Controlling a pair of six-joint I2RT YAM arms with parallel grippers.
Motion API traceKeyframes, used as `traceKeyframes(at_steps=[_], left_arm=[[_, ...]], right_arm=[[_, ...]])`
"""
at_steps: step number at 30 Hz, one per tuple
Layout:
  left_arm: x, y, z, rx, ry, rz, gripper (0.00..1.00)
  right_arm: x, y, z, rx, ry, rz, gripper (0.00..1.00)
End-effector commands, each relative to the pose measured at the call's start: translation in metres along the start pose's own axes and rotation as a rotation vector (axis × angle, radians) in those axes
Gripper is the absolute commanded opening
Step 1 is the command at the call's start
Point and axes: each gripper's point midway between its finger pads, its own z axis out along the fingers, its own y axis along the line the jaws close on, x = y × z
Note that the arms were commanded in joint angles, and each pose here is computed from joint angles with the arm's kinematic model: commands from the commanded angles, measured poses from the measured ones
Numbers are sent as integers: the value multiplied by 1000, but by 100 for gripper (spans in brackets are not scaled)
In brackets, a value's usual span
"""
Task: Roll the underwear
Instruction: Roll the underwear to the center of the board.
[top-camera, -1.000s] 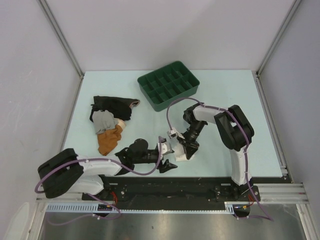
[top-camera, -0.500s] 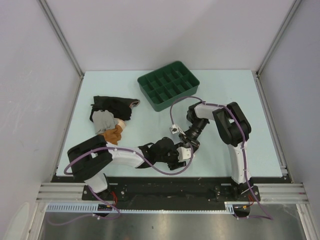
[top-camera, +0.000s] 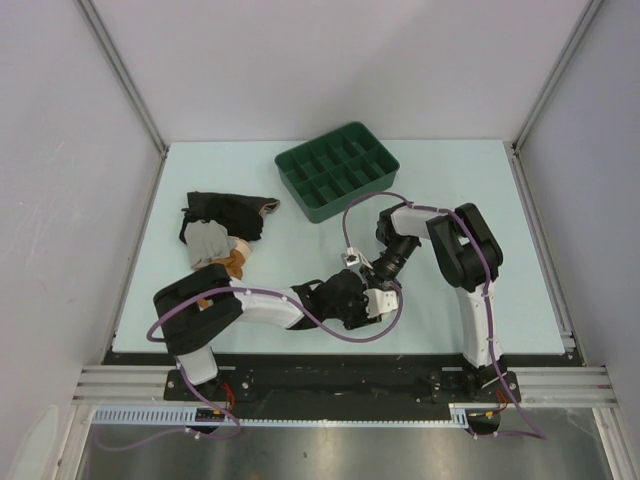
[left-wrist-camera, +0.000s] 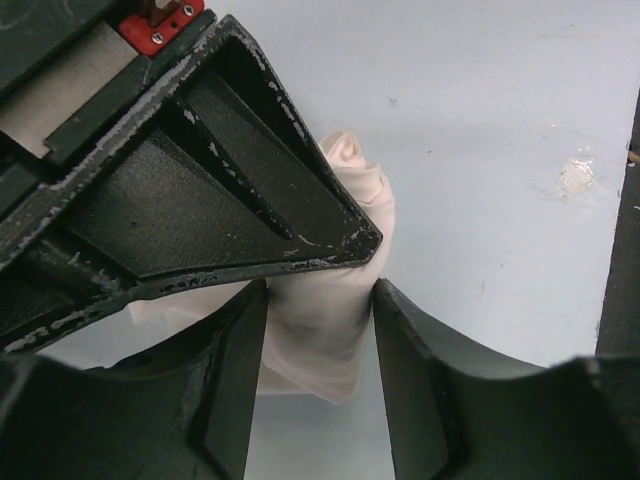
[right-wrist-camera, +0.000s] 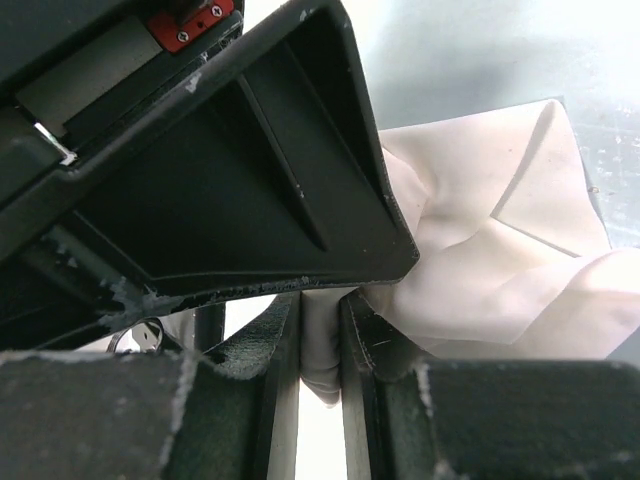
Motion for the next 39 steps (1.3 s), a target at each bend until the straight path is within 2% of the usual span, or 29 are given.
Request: traceKeyframes(at_steps=[1, 5, 6, 8, 9, 12, 13, 16, 22, 23, 25, 26, 27, 29, 30, 33, 36, 39], left_arm=[[18, -2, 1, -5, 63, 32, 52], [20, -5, 4, 19, 80, 40, 45], [21, -7, 5, 37, 81, 41, 37], [22, -11, 7, 64, 97, 40, 26], [23, -15, 8, 85, 99, 36, 16], [26, -18, 6, 122, 112, -4, 6], [29, -24, 5, 159, 121, -23, 6], [33, -27, -1, 219, 125, -97, 5], [35, -23, -10, 332, 155, -285, 4], [24, -17, -11, 362, 129, -327, 3], [28, -19, -12, 413, 168, -404, 3], [15, -11, -12, 441, 144, -442, 3], [27, -17, -11, 476, 204, -495, 4], [17, -7, -6, 516, 204, -538, 4], [31, -14, -3, 546, 270, -588, 4], [31, -9, 4, 585, 307, -636, 5], [38, -8, 13, 609, 337, -672, 6], [45, -7, 19, 627, 346, -711, 7]], right_arm=[[-3, -2, -3, 0, -3, -31, 12], [-3, -2, -3, 1, -5, -32, 14], [-3, -1, -3, 0, -9, -30, 15], [-5, -1, -6, 9, -16, -39, 19], [-7, 0, -8, 18, -18, -48, 21], [-15, -1, -27, 96, -44, -80, 32], [-17, -4, -37, 134, -59, -82, 37], [-24, -7, -64, 252, -78, -115, 43], [-16, -12, -110, 401, -146, -93, 44], [-13, -13, -119, 422, -170, -87, 45], [-12, -4, -126, 444, -203, -126, 45], [-10, 0, -129, 455, -213, -156, 45], [-7, 9, -130, 475, -223, -227, 45], [-4, 16, -129, 508, -207, -325, 46], [-1, 18, -126, 525, -186, -396, 46], [8, 34, -110, 558, -153, -564, 50], [6, 42, -97, 621, -116, -771, 64], [-1, 38, -91, 708, -61, -911, 69]])
